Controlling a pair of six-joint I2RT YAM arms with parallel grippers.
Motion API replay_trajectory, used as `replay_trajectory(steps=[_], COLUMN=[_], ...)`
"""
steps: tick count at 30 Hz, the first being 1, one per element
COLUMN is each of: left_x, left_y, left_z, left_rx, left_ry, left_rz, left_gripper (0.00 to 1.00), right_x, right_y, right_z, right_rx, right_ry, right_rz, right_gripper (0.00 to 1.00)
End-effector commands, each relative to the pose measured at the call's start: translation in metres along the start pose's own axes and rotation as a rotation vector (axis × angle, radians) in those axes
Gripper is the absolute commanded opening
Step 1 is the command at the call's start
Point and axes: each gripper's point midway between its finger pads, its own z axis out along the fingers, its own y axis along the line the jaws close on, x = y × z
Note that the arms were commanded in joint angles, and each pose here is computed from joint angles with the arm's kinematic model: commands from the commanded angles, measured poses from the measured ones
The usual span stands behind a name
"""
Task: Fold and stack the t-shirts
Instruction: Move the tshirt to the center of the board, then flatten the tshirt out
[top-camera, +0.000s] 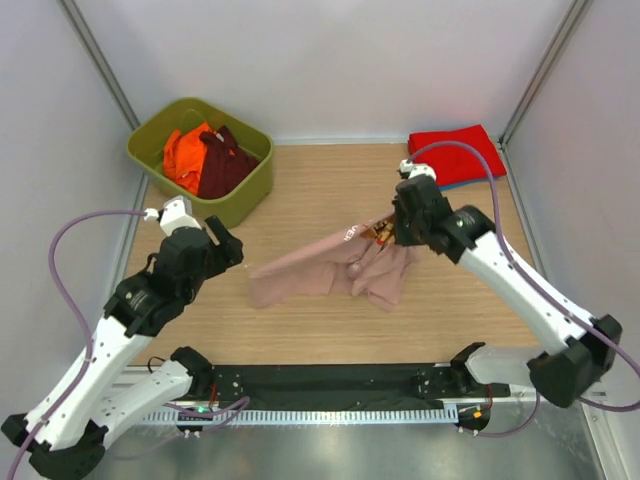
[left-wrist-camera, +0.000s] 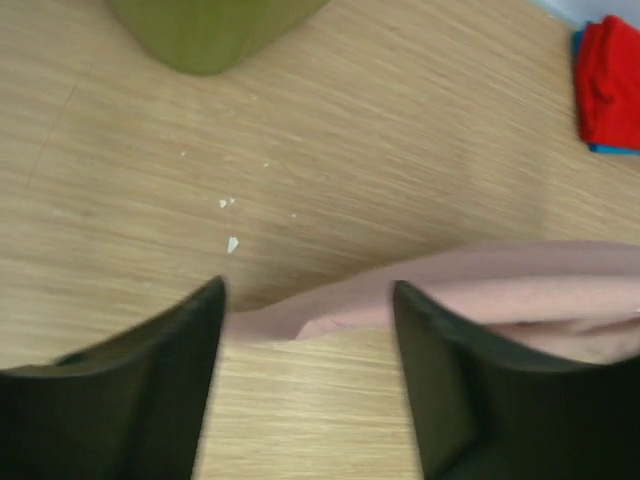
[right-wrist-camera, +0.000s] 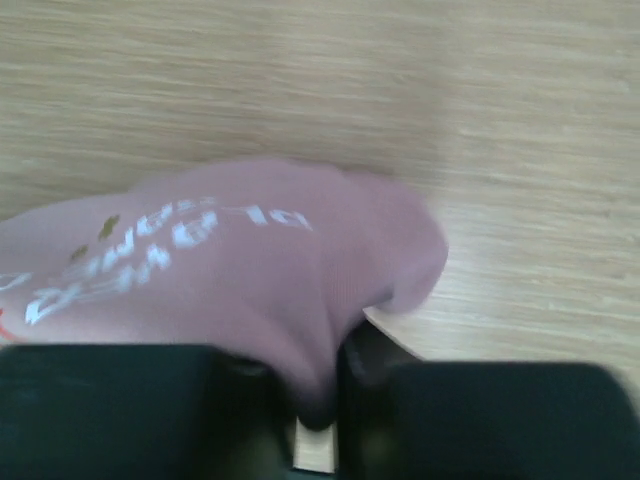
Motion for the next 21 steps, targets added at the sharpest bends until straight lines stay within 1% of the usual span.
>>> replay_trajectory(steps=[1,2,3,4,5,6,7,8,9,10,11,12,13,14,15,16,17,18,19,20,21], left_x=[-0.014,-0.017,-0.021,-0.022,-0.021,-0.021,-0.015,-0.011,-0.005,0.007,0.021,0.023,0.031,0.051,0.058,0.069,0.088,0.097,0.107,0.115,0.133], left_y=[0.008,0.005,0.003,0.001,-0.003,-0.007,-0.008,-0.02,-0.025,-0.029,-0.041,-0.053,-0.062,-0.065,-0.084,-0.091,-0.095,-0.112,-0.121,-0.128,-0.143], left_z=[0.001,0.0,-0.003,-0.005,-0.006,-0.008,-0.007,-0.008,-0.006,-0.001,-0.001,0.002,0.004,0.016,0.017,0.019,0.033,0.03,0.032,0.034,0.034], left_rx=[-0.088,-0.081,-0.07,-0.059,-0.033,-0.004,0.018,0.081,0.113,0.134,0.201,0.25,0.289,0.288,0.374,0.402,0.391,0.444,0.455,0.458,0.466], left_ry=[-0.037,-0.038,-0.044,-0.044,-0.037,-0.032,-0.02,0.0,0.022,0.054,0.119,0.129,0.167,0.23,0.272,0.318,0.379,0.409,0.431,0.444,0.485], left_rz=[-0.02,-0.014,-0.011,-0.007,0.0,0.002,0.003,-0.012,-0.017,-0.016,-0.033,-0.052,-0.064,-0.077,-0.098,-0.103,-0.098,-0.092,-0.074,-0.054,-0.009], left_gripper=[0.74,0.78,0.8,0.83,0.83,0.84,0.83,0.82,0.82,0.8,0.78,0.76,0.71,0.68,0.66,0.61,0.61,0.6,0.6,0.6,0.6], right_x=[-0.007,-0.006,0.0,0.001,0.007,0.012,0.014,0.028,0.036,0.044,0.066,0.065,0.077,0.102,0.111,0.113,0.122,0.123,0.123,0.128,0.122], right_y=[-0.019,-0.027,-0.047,-0.057,-0.062,-0.064,-0.06,-0.059,-0.053,-0.033,-0.026,-0.012,0.008,0.015,0.02,0.022,0.025,0.022,0.021,0.018,0.021], right_z=[0.035,0.042,0.045,0.046,0.046,0.045,0.044,0.043,0.042,0.042,0.046,0.05,0.05,0.055,0.06,0.066,0.068,0.072,0.073,0.075,0.078], right_rx=[-0.049,-0.021,0.076,0.134,0.166,0.173,0.159,0.142,0.111,0.024,-0.011,-0.074,-0.156,-0.184,-0.193,-0.182,-0.165,-0.136,-0.125,-0.112,-0.122], right_ry=[0.11,0.137,0.162,0.17,0.179,0.182,0.169,0.187,0.198,0.212,0.258,0.226,0.251,0.307,0.327,0.312,0.322,0.31,0.297,0.294,0.26], right_rz=[0.057,0.065,0.057,0.048,0.043,0.033,0.034,0.033,0.035,0.047,0.049,0.073,0.098,0.117,0.124,0.125,0.12,0.121,0.131,0.152,0.171], right_gripper=[0.26,0.51,0.59,0.66,0.74,0.77,0.86,0.88,0.88,0.88,0.87,0.86,0.82,0.79,0.77,0.72,0.71,0.69,0.66,0.65,0.64])
